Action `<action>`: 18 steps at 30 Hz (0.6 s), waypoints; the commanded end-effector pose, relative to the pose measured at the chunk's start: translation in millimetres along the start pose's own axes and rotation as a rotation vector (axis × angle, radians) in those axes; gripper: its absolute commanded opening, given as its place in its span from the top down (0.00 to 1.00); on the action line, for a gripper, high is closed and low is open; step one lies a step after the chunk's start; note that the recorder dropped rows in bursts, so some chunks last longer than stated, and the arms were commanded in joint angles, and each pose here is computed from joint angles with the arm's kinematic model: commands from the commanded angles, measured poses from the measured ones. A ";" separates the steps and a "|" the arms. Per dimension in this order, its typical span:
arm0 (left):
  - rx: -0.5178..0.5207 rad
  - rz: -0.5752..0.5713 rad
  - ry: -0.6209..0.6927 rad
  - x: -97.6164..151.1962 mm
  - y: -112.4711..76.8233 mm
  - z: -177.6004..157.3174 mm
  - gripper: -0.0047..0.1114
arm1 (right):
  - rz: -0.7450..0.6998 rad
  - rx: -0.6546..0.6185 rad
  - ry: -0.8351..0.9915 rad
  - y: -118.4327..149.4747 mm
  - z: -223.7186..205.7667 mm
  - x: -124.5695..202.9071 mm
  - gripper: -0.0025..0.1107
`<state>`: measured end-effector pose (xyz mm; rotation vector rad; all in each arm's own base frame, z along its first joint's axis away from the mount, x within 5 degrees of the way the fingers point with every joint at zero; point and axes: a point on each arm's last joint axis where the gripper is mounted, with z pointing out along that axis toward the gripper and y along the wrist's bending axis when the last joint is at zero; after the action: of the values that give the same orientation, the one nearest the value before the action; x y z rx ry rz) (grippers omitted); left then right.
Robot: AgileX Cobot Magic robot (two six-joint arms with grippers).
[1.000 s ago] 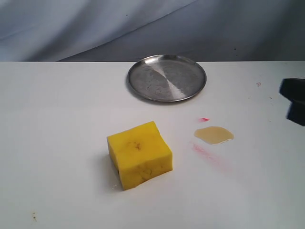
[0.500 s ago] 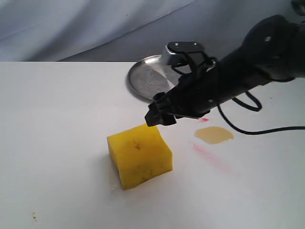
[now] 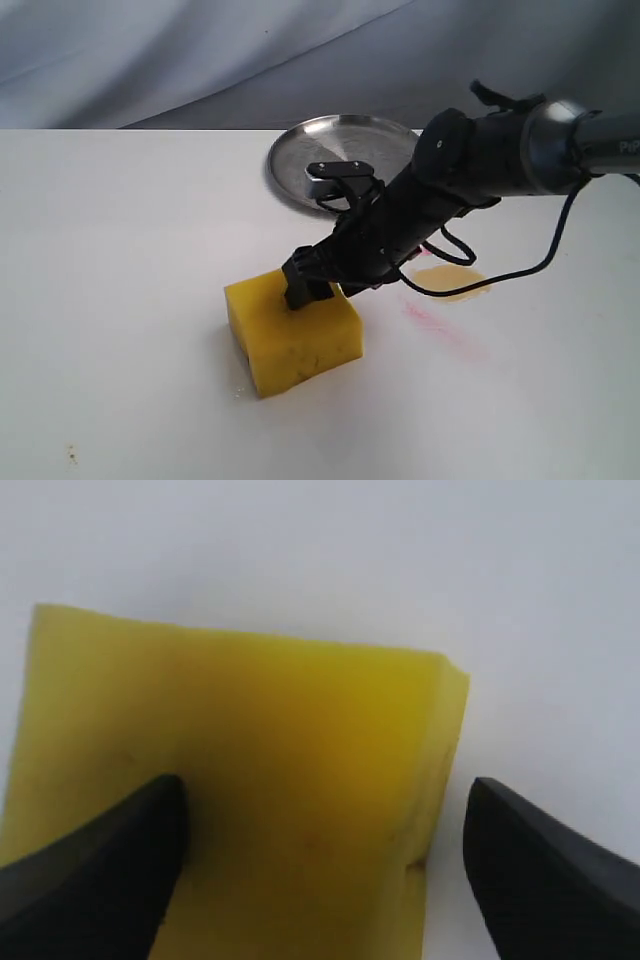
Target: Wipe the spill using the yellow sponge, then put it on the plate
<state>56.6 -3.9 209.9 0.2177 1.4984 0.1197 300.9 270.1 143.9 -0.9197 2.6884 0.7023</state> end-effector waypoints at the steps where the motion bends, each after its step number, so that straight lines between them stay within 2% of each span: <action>1: -0.003 -0.017 -0.009 -1.5 0.4 -0.4 0.96 | 0.004 -0.024 0.084 1.1 15.9 8.4 0.36; 3: -0.003 -0.017 -0.009 -1.5 0.4 -0.4 0.96 | -0.005 -0.018 0.104 2.0 20.6 11.0 0.41; 4: -0.003 -0.017 -0.009 -1.5 0.4 -0.4 0.96 | -0.006 -0.008 0.116 2.5 22.9 12.5 0.47; 8: -0.003 -0.017 -0.009 -1.5 0.4 -0.4 0.96 | 0.038 0.020 0.133 0.5 26.1 14.7 0.80; 11: -0.003 -0.017 -0.009 -1.5 0.4 -0.4 0.96 | 0.043 0.022 0.127 0.7 23.3 13.6 0.98; 18: -0.003 -0.017 -0.009 -1.5 0.4 -0.4 0.96 | -0.018 0.079 0.024 9.4 -11.6 0.5 0.98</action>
<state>56.6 -3.9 209.9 0.2177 1.4984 0.1197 294.9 274.9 138.8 -0.8987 2.7637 0.6445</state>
